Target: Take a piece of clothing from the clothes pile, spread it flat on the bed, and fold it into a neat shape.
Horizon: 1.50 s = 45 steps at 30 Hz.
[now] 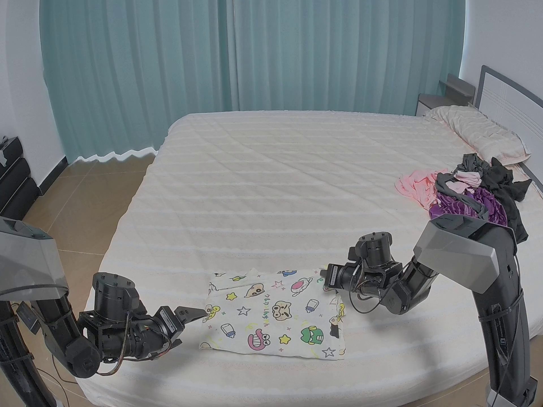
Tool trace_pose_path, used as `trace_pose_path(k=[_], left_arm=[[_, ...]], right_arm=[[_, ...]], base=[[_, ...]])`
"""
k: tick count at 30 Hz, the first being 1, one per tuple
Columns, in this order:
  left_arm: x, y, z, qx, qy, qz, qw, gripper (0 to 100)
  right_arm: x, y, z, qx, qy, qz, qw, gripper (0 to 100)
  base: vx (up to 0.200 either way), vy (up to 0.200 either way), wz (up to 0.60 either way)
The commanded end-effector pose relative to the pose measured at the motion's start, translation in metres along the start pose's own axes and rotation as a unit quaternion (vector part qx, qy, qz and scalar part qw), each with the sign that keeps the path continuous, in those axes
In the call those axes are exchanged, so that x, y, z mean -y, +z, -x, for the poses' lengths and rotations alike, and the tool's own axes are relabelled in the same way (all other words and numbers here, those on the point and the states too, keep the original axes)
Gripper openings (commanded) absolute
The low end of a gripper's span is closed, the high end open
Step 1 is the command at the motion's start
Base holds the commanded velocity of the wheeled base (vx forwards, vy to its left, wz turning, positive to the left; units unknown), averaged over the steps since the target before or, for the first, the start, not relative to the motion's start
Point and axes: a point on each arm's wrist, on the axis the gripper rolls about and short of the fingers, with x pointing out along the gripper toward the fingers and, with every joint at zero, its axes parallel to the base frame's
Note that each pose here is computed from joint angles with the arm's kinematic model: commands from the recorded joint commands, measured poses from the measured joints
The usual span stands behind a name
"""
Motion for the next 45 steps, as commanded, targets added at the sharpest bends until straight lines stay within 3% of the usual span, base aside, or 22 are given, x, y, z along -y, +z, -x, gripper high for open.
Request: trace_pose_path(k=[1, 11, 12, 19, 24, 27, 30, 32, 35, 36, 40, 45], left_arm=[[0.000, 0.000, 0.000, 0.000, 0.000, 0.000, 1.0000, 100], [0.000, 0.000, 0.000, 0.000, 0.000, 0.000, 1.0000, 100], [0.000, 0.000, 0.000, 0.000, 0.000, 0.000, 1.0000, 100], [-0.001, 0.001, -0.005, 0.005, 0.006, -0.001, 1.0000, 100], [0.004, 0.012, -0.027, 0.040, 0.015, -0.003, 0.9991, 100], [0.008, 0.020, -0.044, 0.065, 0.016, -0.011, 0.9977, 100], [0.013, 0.023, -0.054, 0.067, 0.010, -0.030, 0.9973, 100], [0.022, 0.033, -0.078, 0.076, -0.001, -0.093, 0.9928, 100], [0.025, 0.035, -0.093, 0.072, 0.000, -0.126, 0.9894, 100], [0.025, 0.037, -0.111, 0.063, 0.014, -0.158, 0.9854, 100], [0.022, 0.040, -0.135, 0.072, 0.045, -0.193, 0.9776, 100], [0.018, 0.039, -0.137, 0.070, 0.062, -0.216, 0.9720, 100]], right_arm=[[0.005, -0.001, 0.001, -0.001, -0.007, -0.003, 1.0000, 0], [0.008, 0.001, 0.002, 0.006, -0.018, -0.030, 0.9994, 0], [0.007, 0.002, 0.002, 0.006, -0.017, -0.030, 0.9994, 100], [-0.008, 0.022, 0.039, 0.028, -0.021, -0.050, 0.9982, 100], [-0.008, -0.012, 0.076, -0.020, -0.042, -0.047, 0.9978, 100], [-0.014, -0.031, 0.078, -0.019, -0.040, -0.038, 0.9983, 100], [-0.015, -0.042, 0.073, -0.021, -0.049, -0.030, 0.9981, 100], [-0.019, -0.053, 0.066, -0.023, -0.058, -0.032, 0.9975, 100], [-0.020, -0.053, 0.066, -0.023, -0.056, -0.039, 0.9974, 100], [-0.020, -0.054, 0.062, -0.024, -0.054, -0.042, 0.9974, 100], [-0.020, -0.062, 0.057, -0.031, -0.059, -0.039, 0.9970, 100], [-0.022, -0.065, 0.051, -0.027, -0.065, -0.026, 0.9972, 100]], base=[[0.000, 0.000, 0.00], [0.000, 0.000, 0.00], [0.000, 0.000, 0.00], [0.000, 0.000, 0.00], [0.000, 0.000, 0.00], [0.000, 0.000, 0.00], [0.000, 0.000, 0.00], [0.000, 0.000, 0.00], [0.000, 0.000, 0.00], [0.000, 0.000, 0.00], [0.000, 0.000, 0.00], [0.000, 0.000, 0.00]])
